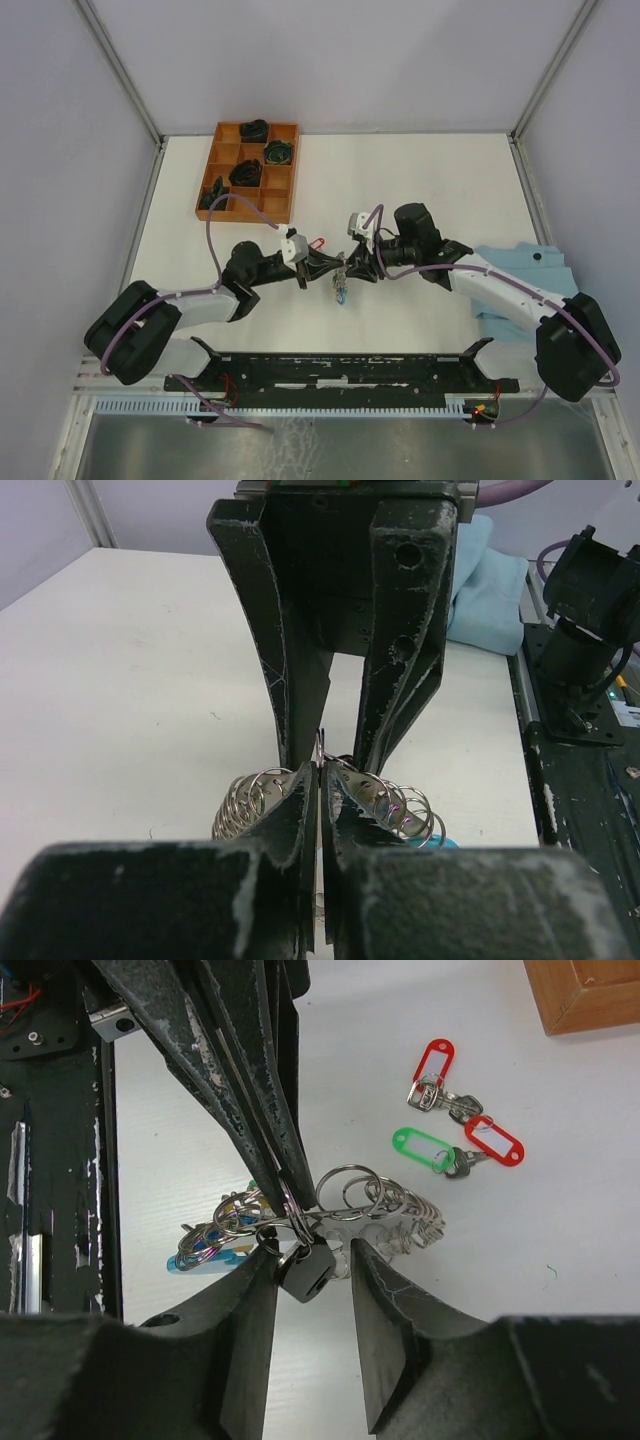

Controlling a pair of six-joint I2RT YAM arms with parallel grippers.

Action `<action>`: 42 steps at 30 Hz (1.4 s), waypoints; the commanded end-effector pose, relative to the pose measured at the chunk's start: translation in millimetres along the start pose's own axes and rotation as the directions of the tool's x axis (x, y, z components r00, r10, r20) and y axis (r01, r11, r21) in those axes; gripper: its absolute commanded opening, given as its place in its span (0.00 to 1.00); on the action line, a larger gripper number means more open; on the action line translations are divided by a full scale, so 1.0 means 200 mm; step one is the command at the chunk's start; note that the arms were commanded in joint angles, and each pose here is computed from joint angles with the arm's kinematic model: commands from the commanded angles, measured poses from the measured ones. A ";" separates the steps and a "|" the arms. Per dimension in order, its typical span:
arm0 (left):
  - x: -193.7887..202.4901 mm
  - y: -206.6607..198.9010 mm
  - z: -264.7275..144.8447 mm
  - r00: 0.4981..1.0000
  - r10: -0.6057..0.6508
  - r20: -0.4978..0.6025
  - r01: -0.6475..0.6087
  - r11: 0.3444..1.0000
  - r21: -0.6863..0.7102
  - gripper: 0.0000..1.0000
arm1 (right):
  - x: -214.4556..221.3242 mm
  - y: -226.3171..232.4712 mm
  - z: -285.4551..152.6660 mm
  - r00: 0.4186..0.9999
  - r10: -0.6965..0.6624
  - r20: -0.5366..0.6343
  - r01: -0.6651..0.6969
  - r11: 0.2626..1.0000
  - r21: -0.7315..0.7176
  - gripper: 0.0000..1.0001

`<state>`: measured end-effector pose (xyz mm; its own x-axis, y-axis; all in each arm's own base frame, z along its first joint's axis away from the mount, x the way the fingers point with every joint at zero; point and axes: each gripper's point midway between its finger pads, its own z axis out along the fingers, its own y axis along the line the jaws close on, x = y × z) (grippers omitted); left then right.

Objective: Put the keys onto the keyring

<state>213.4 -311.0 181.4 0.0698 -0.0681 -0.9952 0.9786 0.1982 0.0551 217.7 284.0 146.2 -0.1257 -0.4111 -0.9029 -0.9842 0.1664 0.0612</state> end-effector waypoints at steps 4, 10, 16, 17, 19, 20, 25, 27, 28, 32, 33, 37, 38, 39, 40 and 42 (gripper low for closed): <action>-0.18 0.02 0.00 0.993 0.058 0.101 -0.055 0.998 -0.037 0.03 | -0.05 0.02 0.01 0.994 -0.072 0.078 0.070 0.997 0.028 0.48; -0.18 0.02 0.00 0.993 0.052 0.102 -0.048 0.998 -0.042 0.03 | -0.04 -0.01 0.02 0.993 -0.088 0.077 0.081 0.993 0.084 0.43; -0.17 0.02 0.00 0.994 0.048 0.098 -0.045 0.998 -0.036 0.03 | -0.08 -0.03 0.01 0.988 -0.112 0.105 0.098 0.987 0.126 0.36; -0.17 0.02 0.00 0.994 0.047 0.096 -0.044 0.998 -0.036 0.03 | -0.09 -0.04 0.00 0.988 -0.116 0.107 0.101 0.986 0.129 0.35; -0.17 0.02 0.00 0.994 0.048 0.096 -0.045 0.998 -0.035 0.03 | -0.09 -0.04 0.00 0.987 -0.118 0.108 0.103 0.986 0.131 0.33; -0.17 0.02 0.00 0.994 0.047 0.095 -0.043 0.998 -0.034 0.03 | -0.10 -0.04 0.00 0.987 -0.118 0.109 0.104 0.986 0.129 0.32; -0.17 0.02 -0.01 0.994 0.047 0.096 -0.043 0.998 -0.038 0.03 | -0.10 -0.03 -0.01 0.987 -0.123 0.108 0.109 0.986 0.125 0.21; -0.17 0.02 -0.01 0.994 0.047 0.094 -0.043 0.998 -0.044 0.03 | -0.10 -0.03 -0.02 0.988 -0.126 0.088 0.114 0.986 0.123 0.13; -0.17 0.02 -0.01 0.994 0.047 0.094 -0.042 0.998 -0.048 0.03 | -0.10 -0.03 -0.02 0.989 -0.127 0.077 0.117 0.985 0.125 0.09; -0.15 0.03 -0.02 0.995 0.042 0.094 -0.036 0.998 -0.058 0.03 | -0.09 -0.03 -0.08 0.992 -0.126 0.005 0.124 0.982 0.140 0.01; -0.15 0.02 -0.02 0.995 0.040 0.093 -0.034 0.998 -0.059 0.03 | -0.09 -0.03 -0.10 0.992 -0.122 -0.018 0.123 0.982 0.141 0.01; -0.14 0.02 -0.03 0.995 0.039 0.093 -0.034 0.997 -0.063 0.14 | -0.15 -0.02 -0.16 0.989 -0.135 -0.061 0.143 0.979 0.145 0.01; -0.14 0.02 -0.03 0.995 0.040 0.092 -0.035 0.997 -0.062 0.18 | -0.16 -0.02 -0.17 0.988 -0.138 -0.072 0.147 0.979 0.142 0.01; -0.14 0.02 -0.03 0.995 0.040 0.093 -0.035 0.998 -0.061 0.23 | -0.17 -0.01 -0.18 0.986 -0.145 -0.080 0.155 0.978 0.137 0.01; -0.14 0.01 -0.03 0.995 0.041 0.093 -0.036 0.998 -0.058 0.26 | -0.18 0.00 -0.19 0.984 -0.152 -0.091 0.163 0.978 0.130 0.01; -0.15 0.01 -0.03 0.994 0.043 0.096 -0.038 0.998 -0.049 0.31 | -0.20 0.01 -0.19 0.980 -0.164 -0.109 0.177 0.978 0.114 0.01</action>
<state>212.7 -304.2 187.0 0.0752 -0.0897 -0.9931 0.9699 0.2379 0.0519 217.8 268.5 173.8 -0.0352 -0.5015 -0.8644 -0.9710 0.2218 -0.0891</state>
